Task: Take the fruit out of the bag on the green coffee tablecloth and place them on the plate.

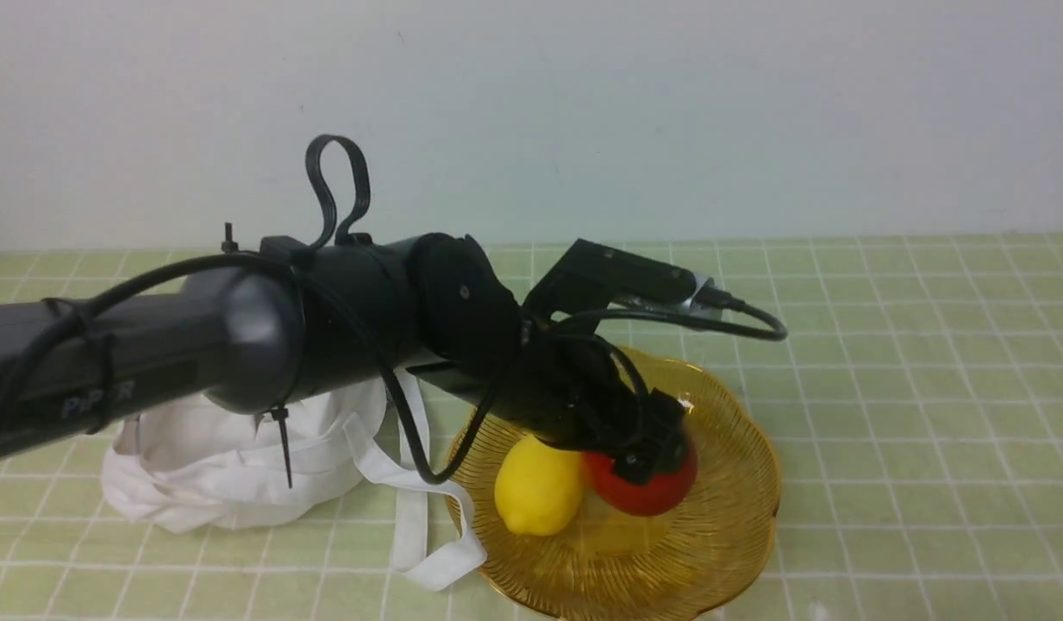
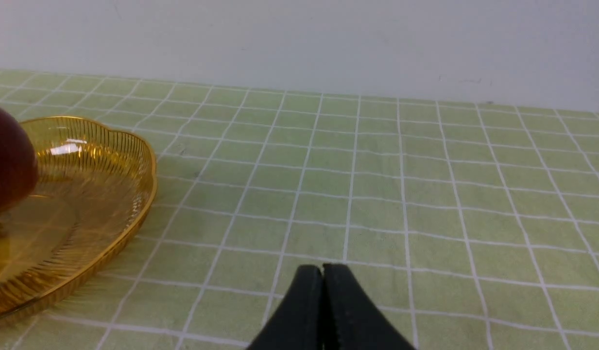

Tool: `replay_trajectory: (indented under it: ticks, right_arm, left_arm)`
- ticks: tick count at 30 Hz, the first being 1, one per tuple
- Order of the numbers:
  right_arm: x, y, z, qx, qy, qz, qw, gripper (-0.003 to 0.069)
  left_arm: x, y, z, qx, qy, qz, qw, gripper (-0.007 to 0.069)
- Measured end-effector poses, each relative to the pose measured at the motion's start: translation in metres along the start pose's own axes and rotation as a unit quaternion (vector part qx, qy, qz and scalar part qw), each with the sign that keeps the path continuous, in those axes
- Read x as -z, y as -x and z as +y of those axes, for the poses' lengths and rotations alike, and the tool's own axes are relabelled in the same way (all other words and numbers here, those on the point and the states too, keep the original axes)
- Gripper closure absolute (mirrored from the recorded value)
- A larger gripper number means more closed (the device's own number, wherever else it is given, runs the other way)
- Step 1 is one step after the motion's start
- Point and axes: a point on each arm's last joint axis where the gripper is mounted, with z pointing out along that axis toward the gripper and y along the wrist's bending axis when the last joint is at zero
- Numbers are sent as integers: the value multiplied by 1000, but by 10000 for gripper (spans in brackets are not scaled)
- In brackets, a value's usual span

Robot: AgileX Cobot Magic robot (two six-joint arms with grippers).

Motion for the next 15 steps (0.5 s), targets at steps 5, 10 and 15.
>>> replay_trajectory:
  ticks: [5,10,15]
  right_arm:
    - [0,0,0,0,0,0,1000,673]
    - [0,0,0,0,0,0,1000,673]
    - [0,0,0,0,0,0,1000,674]
  left_arm:
    - [0,0,0,0,0,0,1000,-59]
    - [13,6,-3,-19,2,-7,1000,-47]
    - [77,20,-19,-84,16,-31,996,217]
